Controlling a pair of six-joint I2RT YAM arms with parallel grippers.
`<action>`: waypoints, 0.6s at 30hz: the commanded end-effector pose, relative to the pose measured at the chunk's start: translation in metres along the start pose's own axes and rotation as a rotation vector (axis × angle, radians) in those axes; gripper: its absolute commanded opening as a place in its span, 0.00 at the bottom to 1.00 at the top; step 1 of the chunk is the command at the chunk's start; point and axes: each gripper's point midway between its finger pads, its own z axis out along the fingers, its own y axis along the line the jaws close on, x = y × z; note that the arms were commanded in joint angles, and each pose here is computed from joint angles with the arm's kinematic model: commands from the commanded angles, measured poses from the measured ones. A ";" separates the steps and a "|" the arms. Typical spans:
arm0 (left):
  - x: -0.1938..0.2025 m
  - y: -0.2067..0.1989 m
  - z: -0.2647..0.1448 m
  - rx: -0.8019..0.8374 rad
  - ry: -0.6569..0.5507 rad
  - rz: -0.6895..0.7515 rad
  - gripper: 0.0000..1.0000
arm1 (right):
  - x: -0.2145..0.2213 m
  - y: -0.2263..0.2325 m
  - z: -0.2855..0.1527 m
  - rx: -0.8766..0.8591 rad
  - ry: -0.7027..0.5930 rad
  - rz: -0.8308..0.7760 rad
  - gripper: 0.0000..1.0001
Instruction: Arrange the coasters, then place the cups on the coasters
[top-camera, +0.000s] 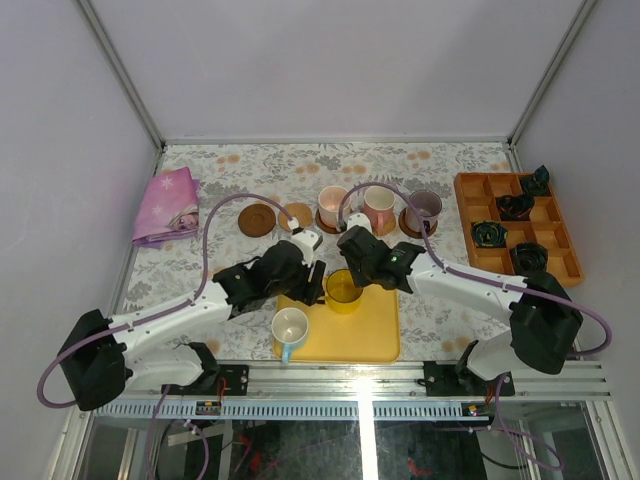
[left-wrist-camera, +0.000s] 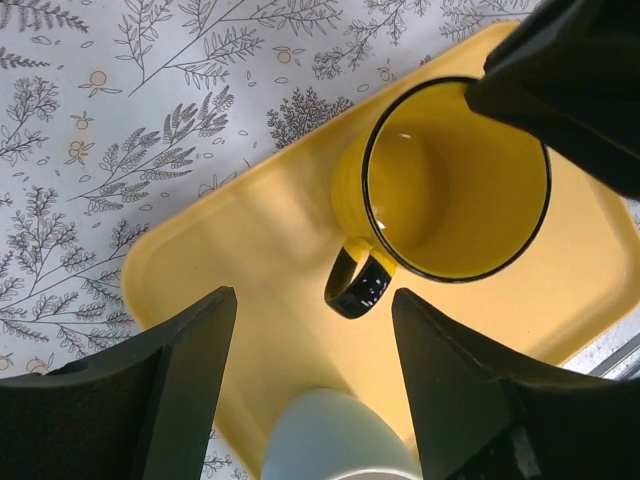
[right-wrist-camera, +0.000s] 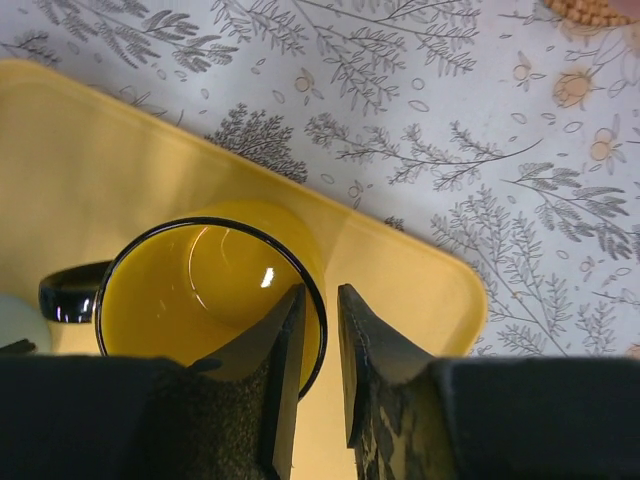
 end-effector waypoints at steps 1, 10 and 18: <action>-0.006 -0.015 0.000 0.062 0.003 0.048 0.63 | -0.023 -0.013 -0.005 0.099 -0.067 -0.039 0.26; -0.003 -0.034 -0.001 0.160 -0.001 0.091 0.63 | -0.031 -0.018 -0.012 0.116 -0.096 -0.038 0.27; 0.000 -0.047 0.006 0.242 -0.034 0.177 0.64 | -0.050 -0.016 -0.047 0.040 -0.215 0.033 0.36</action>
